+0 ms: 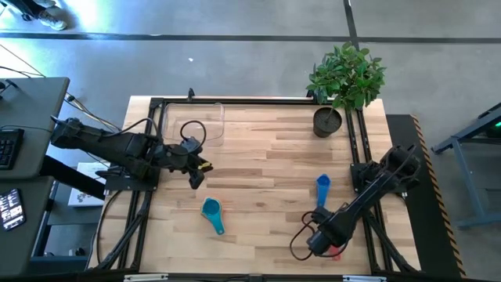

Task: Nest measuring cups in basket
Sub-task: Stack the red measuring cup on top of the light blue measuring cup

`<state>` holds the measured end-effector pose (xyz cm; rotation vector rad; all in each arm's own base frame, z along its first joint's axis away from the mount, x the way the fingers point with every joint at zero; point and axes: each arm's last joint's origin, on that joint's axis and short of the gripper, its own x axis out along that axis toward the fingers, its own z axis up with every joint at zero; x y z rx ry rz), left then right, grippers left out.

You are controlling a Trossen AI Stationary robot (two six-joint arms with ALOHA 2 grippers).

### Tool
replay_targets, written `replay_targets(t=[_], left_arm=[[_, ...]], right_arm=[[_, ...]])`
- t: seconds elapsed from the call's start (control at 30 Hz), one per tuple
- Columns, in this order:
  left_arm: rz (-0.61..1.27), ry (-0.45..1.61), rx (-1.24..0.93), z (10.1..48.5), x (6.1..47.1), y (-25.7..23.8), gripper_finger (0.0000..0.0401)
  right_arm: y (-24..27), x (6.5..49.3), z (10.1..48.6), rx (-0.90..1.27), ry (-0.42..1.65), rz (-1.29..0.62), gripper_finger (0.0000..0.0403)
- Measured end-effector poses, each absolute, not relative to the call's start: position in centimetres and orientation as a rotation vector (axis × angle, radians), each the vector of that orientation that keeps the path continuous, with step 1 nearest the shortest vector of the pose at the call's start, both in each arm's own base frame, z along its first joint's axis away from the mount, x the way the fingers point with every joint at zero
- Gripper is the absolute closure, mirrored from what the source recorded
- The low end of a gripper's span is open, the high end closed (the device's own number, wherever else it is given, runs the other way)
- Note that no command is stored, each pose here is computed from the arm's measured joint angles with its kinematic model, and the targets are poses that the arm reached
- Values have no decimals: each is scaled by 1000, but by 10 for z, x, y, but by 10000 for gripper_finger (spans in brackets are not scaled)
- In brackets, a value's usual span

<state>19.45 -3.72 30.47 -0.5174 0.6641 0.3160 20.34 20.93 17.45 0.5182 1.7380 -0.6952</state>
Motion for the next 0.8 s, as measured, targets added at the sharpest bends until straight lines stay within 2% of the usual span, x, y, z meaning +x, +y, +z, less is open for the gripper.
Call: replay_targets(t=[0.37,0.43,0.6,0.8], left_arm=[[364,645,-531,305,195,-32,339],[364,645,-531,305,195,-32,339],[363,647,-540,305,195,-32,339],[296,684,-568,304,195,-35,339]], right_arm=[[204,199,151,544,1722,-673,299],[203,199,151,551,1733,-675,315],[202,203,153,582,1734,-681,391],[199,214,159,669,1723,-710,396]])
